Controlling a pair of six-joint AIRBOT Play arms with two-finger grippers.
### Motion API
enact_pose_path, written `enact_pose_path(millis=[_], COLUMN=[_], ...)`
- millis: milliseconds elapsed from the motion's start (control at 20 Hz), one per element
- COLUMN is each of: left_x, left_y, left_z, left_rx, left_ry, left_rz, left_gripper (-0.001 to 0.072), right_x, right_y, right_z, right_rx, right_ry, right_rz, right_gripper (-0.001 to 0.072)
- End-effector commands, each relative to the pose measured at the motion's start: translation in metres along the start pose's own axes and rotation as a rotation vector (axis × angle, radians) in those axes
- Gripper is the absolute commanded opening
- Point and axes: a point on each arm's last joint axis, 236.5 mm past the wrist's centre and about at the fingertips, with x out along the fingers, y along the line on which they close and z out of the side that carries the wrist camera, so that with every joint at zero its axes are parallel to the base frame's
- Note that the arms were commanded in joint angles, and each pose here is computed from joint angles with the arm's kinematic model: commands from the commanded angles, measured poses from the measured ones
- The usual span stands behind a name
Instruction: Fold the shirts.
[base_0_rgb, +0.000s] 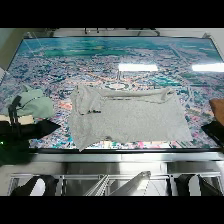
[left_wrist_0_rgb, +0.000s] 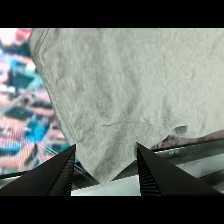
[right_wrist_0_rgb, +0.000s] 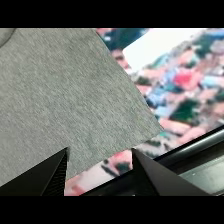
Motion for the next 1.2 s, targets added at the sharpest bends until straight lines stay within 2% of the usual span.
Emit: enact_pose_path(millis=[0, 400, 600, 750, 1100, 1150], left_x=[0.03, 0.074, 0.091, 0.101, 0.126, 0.127], left_y=[0.023, 0.036, 0.046, 0.034, -0.004, -0.013], left_z=[-0.031, -0.05, -0.072, -0.064, -0.062, -0.064], left_rx=[-0.148, -0.321, -0.41, -0.443, -0.254, -0.226], left_ry=[0.037, 0.203, 0.311, 0.294, 0.416, 0.446], left_rz=[-0.024, -0.141, -0.157, -0.253, -0.292, -0.309], left_gripper=[0.0401, 0.0401, 0.0401, 0.0367, 0.0359, 0.0307], right_x=[0.014, 0.006, 0.002, -0.001, 0.013, 0.02], right_y=[-0.005, 0.001, 0.008, 0.011, 0.005, 0.001], right_z=[-0.014, -0.009, -0.004, -0.001, -0.009, -0.012], right_rx=[0.008, -0.022, -0.037, -0.038, 0.032, 0.048], right_ry=[0.077, 0.029, -0.006, -0.028, 0.056, 0.096], right_rz=[0.005, 0.017, 0.038, 0.047, 0.043, 0.038], right_gripper=[0.0454, 0.0454, 0.0454, 0.0454, 0.0454, 0.0454])
